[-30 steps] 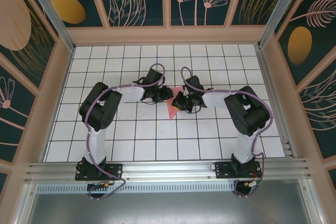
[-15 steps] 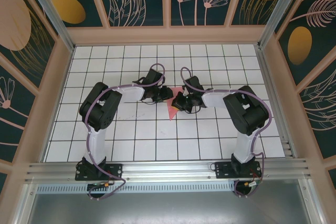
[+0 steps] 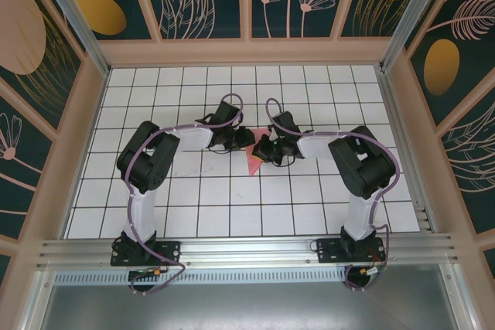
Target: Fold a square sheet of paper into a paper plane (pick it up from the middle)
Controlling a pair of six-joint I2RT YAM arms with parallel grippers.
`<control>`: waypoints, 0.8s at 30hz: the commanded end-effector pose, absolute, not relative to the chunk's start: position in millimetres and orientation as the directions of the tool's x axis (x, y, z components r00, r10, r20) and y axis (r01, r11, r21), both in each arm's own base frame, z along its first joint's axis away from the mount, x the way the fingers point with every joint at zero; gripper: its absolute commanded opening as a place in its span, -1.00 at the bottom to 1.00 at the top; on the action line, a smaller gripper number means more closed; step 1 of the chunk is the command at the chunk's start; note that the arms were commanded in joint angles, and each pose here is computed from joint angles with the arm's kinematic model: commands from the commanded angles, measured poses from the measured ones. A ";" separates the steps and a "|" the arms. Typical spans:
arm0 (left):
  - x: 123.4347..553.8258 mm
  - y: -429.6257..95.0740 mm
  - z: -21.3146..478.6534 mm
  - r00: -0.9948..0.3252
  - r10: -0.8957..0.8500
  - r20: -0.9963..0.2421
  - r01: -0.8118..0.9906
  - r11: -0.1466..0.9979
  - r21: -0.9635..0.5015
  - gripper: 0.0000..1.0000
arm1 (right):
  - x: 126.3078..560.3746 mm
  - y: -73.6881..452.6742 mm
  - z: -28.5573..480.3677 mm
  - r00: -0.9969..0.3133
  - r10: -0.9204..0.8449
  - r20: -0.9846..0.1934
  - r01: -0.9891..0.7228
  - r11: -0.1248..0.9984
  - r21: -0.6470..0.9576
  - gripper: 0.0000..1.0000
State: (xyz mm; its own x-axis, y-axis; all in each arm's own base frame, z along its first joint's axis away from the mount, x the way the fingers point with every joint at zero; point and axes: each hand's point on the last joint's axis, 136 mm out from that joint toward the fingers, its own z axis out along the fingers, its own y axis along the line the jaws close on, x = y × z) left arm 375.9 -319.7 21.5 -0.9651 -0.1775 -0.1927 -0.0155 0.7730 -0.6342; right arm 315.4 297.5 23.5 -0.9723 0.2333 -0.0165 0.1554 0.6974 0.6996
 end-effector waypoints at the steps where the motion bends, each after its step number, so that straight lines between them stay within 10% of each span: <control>1: 373.8 -317.5 11.2 -0.970 -0.162 -0.181 -0.017 0.787 -0.616 -0.43 | 317.6 295.6 15.1 -0.974 0.225 -0.017 0.151 0.703 0.695 -0.98; 12: 374.6 -318.3 16.1 -0.968 -0.167 -0.185 -0.016 0.782 -0.623 -0.44 | 313.1 291.4 4.4 -0.976 0.216 -0.004 0.158 0.726 0.669 -0.91; 24: 398.4 -294.3 60.4 -0.926 -0.286 -0.247 -0.059 0.757 -0.651 -0.29 | 305.5 284.0 -5.8 -0.978 0.210 0.003 0.163 0.749 0.642 -0.31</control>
State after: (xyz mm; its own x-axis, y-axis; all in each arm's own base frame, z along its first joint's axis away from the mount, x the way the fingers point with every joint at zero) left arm 390.4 -307.7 41.9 -0.9456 -0.2337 -0.2264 -0.0348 0.7645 -0.6436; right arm 315.8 302.1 23.9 -0.9808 0.1919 -0.0353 0.1082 0.6857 0.7198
